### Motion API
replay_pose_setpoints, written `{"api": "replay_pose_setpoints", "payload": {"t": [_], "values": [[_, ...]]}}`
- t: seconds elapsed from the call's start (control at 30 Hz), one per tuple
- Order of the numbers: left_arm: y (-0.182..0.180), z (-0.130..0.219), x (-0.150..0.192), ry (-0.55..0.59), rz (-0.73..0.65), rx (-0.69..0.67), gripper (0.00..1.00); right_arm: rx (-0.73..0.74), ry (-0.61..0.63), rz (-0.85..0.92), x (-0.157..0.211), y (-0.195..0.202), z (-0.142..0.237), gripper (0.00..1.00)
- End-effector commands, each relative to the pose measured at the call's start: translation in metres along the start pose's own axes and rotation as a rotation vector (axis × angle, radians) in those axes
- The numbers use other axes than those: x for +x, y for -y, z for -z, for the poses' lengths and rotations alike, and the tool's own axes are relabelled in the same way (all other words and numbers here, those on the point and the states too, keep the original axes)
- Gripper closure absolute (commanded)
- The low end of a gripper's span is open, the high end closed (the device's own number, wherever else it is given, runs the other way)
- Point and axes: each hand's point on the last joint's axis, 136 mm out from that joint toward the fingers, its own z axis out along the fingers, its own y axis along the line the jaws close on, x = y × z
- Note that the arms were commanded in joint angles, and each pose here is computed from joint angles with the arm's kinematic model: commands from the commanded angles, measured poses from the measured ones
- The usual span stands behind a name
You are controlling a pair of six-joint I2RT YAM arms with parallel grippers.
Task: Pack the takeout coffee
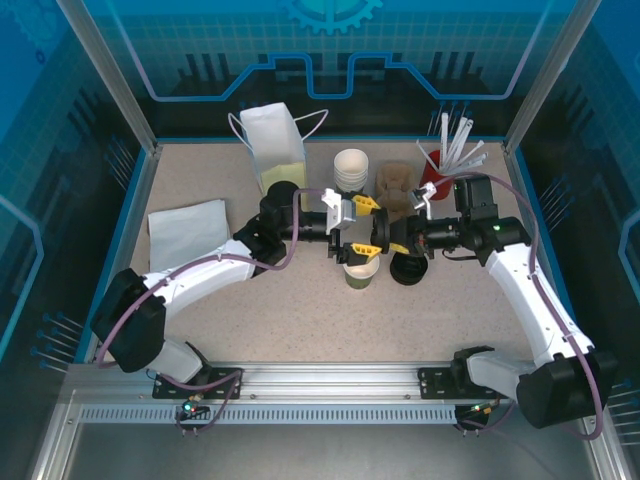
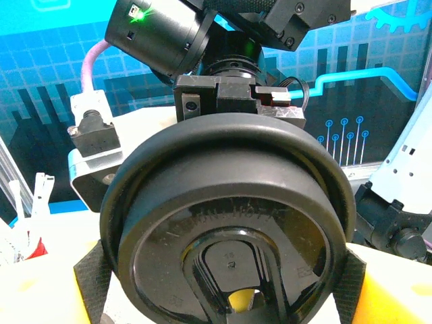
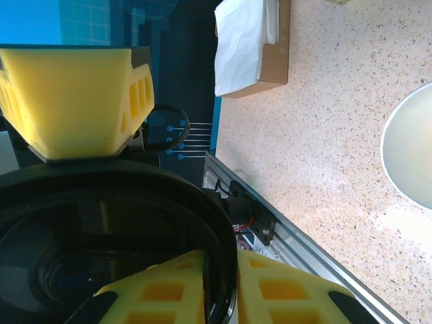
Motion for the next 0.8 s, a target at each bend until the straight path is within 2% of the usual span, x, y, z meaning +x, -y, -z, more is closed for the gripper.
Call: {"api": "replay_pose_setpoints", "payload": {"t": [0.0,0.3,0.77], "values": [[0.002,-0.006,-0.011,0.017,-0.054,0.024,0.18,-0.02,-0.032,0.029,0.005,-0.012,-0.004,0.83],[0.003,-0.006,-0.008,-0.001,-0.055,0.028,0.2,-0.013,-0.034,0.038,0.005,-0.012,-0.005,0.8],[0.007,-0.002,0.001,-0.05,-0.057,0.027,0.2,0.033,-0.025,0.04,0.006,0.0,-0.005,0.71]]}}
